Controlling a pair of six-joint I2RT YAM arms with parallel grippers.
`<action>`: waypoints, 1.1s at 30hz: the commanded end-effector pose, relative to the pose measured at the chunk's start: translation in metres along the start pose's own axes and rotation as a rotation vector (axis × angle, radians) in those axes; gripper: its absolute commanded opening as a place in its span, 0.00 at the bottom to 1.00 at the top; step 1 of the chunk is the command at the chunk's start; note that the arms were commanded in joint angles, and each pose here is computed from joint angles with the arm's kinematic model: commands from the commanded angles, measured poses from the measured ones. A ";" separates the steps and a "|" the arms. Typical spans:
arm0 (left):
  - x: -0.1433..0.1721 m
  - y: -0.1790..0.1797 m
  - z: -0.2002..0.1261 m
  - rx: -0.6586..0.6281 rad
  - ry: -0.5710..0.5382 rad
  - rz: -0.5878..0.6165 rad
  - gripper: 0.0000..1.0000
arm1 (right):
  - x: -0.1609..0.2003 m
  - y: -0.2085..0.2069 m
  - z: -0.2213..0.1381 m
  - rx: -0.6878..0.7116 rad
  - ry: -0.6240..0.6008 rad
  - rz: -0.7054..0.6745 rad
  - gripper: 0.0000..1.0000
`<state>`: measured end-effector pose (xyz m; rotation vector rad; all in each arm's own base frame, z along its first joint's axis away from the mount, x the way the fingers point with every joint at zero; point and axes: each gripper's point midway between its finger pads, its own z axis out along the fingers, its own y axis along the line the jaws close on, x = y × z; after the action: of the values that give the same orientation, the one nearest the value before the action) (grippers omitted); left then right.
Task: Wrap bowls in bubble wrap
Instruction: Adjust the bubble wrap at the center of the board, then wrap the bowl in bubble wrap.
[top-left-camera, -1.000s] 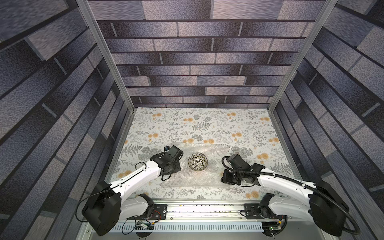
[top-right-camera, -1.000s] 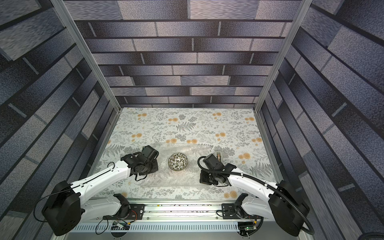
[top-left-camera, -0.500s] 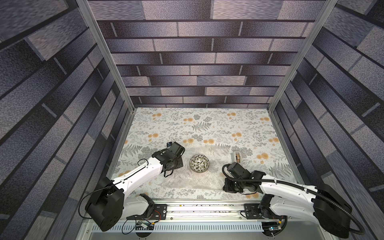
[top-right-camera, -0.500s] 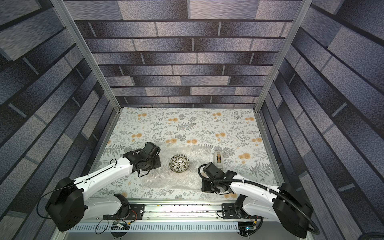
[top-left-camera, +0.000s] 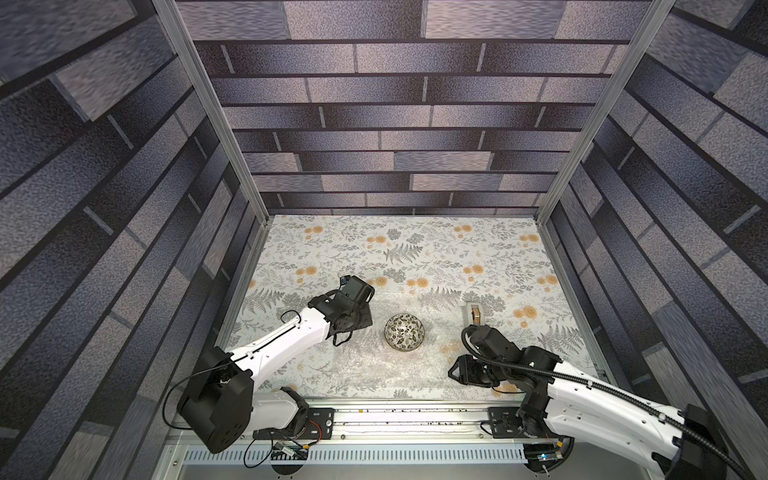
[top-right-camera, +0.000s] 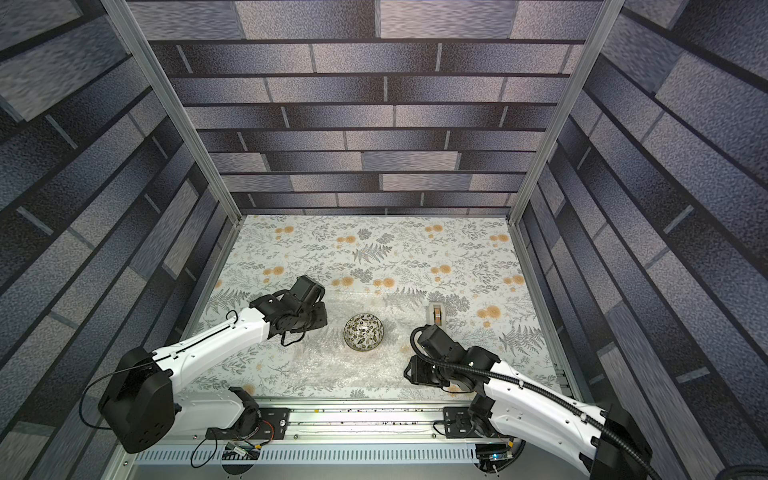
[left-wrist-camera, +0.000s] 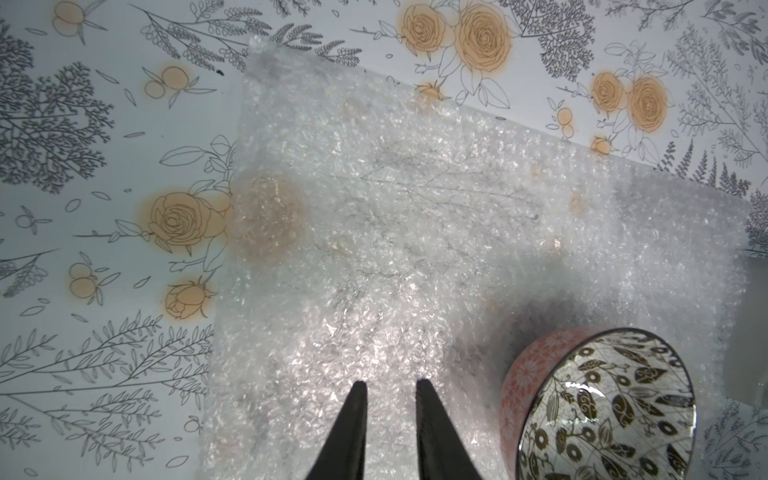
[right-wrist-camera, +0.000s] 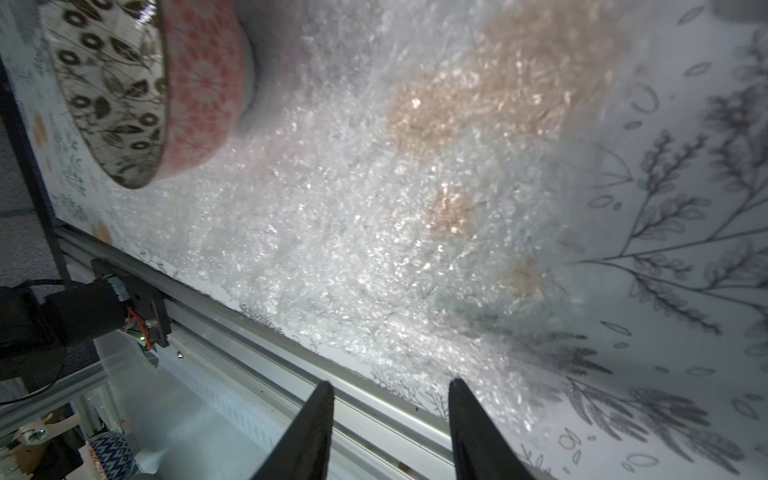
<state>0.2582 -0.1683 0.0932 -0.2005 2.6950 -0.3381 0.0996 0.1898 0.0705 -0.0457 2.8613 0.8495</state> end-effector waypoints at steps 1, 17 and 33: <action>-0.005 -0.007 -0.004 0.008 -0.001 0.035 0.25 | 0.008 -0.008 -0.014 0.033 0.010 0.044 0.50; -0.023 0.004 -0.020 0.028 -0.107 0.016 0.84 | 0.044 -0.078 0.012 0.110 0.003 0.325 0.58; -0.026 0.024 -0.032 0.028 -0.164 -0.027 1.00 | 0.013 -0.063 0.009 0.139 -0.088 0.234 0.09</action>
<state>0.2651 -0.1361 0.1227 -0.2487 2.5507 -0.3474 0.0875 0.1476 0.0224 0.3463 2.9063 0.7092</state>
